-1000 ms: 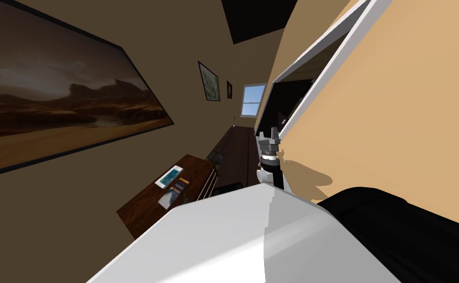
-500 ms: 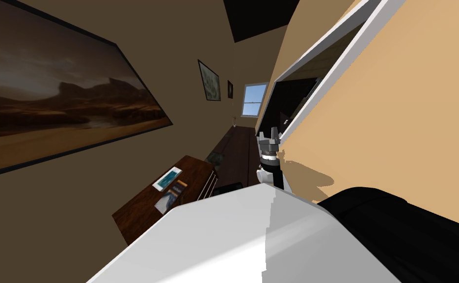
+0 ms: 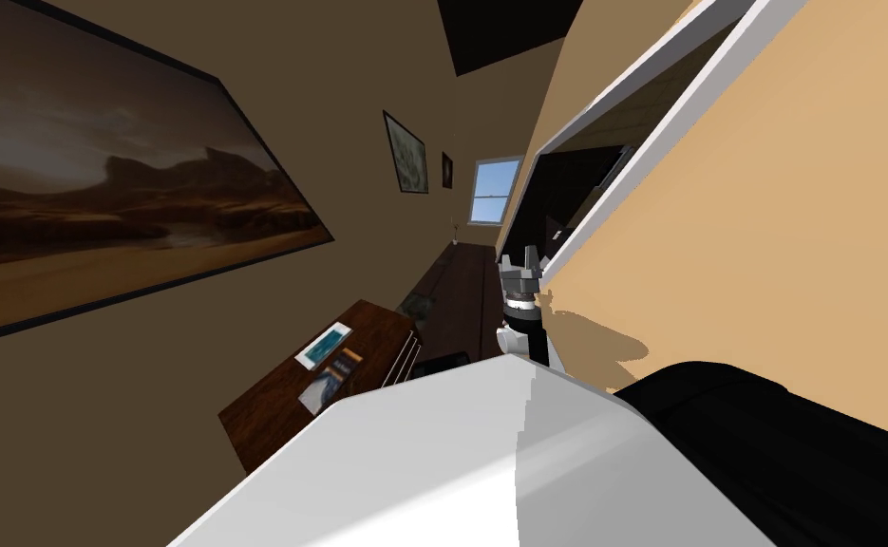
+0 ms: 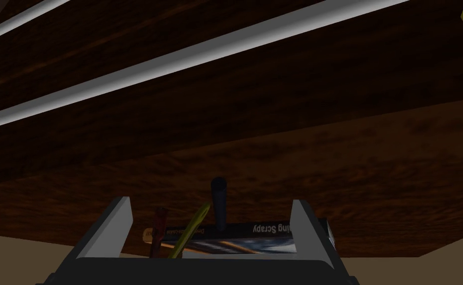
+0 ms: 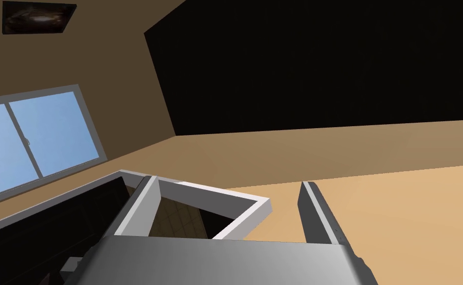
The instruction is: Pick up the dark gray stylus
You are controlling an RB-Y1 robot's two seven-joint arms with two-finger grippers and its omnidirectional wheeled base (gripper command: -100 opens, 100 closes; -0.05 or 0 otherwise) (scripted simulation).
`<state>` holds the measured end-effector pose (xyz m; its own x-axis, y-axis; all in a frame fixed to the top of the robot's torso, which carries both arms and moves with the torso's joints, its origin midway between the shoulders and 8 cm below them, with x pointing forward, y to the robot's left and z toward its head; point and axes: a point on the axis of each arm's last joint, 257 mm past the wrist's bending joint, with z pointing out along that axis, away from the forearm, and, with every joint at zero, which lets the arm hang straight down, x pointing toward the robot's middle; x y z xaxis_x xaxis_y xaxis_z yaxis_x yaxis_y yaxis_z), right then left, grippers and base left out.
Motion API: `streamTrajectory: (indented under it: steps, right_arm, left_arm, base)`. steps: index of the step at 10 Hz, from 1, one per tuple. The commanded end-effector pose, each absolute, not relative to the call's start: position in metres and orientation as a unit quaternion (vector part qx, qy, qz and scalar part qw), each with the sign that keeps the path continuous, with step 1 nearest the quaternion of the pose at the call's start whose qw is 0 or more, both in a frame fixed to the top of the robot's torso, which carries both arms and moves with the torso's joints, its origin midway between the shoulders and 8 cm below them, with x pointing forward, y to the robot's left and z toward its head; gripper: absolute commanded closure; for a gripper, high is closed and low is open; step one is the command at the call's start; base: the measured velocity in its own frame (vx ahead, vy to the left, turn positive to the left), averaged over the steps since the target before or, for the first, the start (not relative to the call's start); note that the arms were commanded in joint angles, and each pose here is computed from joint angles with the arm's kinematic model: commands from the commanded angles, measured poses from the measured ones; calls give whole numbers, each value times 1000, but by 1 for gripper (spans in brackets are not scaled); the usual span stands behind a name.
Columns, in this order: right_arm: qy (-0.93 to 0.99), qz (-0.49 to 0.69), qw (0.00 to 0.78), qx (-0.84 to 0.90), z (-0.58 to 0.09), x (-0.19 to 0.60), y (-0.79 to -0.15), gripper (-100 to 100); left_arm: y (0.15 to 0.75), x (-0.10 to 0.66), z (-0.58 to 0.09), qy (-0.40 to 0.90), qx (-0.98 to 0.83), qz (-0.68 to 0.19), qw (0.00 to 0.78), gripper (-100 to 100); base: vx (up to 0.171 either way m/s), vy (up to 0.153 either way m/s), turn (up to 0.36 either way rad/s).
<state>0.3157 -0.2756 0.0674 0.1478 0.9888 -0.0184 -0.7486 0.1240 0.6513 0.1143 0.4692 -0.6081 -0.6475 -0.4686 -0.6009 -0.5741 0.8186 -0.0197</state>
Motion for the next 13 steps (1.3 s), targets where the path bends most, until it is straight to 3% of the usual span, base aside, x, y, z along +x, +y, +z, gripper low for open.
streamTrajectory:
  steps: [1, 10, 11, 13]
  right_arm:
    - [233, 610, 712, 258, 67, 316, -276, 0]
    - [233, 610, 712, 258, 67, 316, -276, 0]
    - [233, 610, 712, 258, 67, 316, -276, 0]
    - [233, 610, 712, 258, 67, 316, -276, 0]
  left_arm:
    - [458, 129, -614, 905, -283, 86, 305, -100]
    - [428, 188, -625, 911, -263, 78, 307, -100]
    - [427, 189, -625, 912, -262, 78, 307, 100]
    - [427, 189, -625, 912, -262, 77, 307, 100]
  base:
    - [-55, 54, 106]
    - [-36, 42, 55]
    - [0, 0, 0]
    - [0, 0, 0]
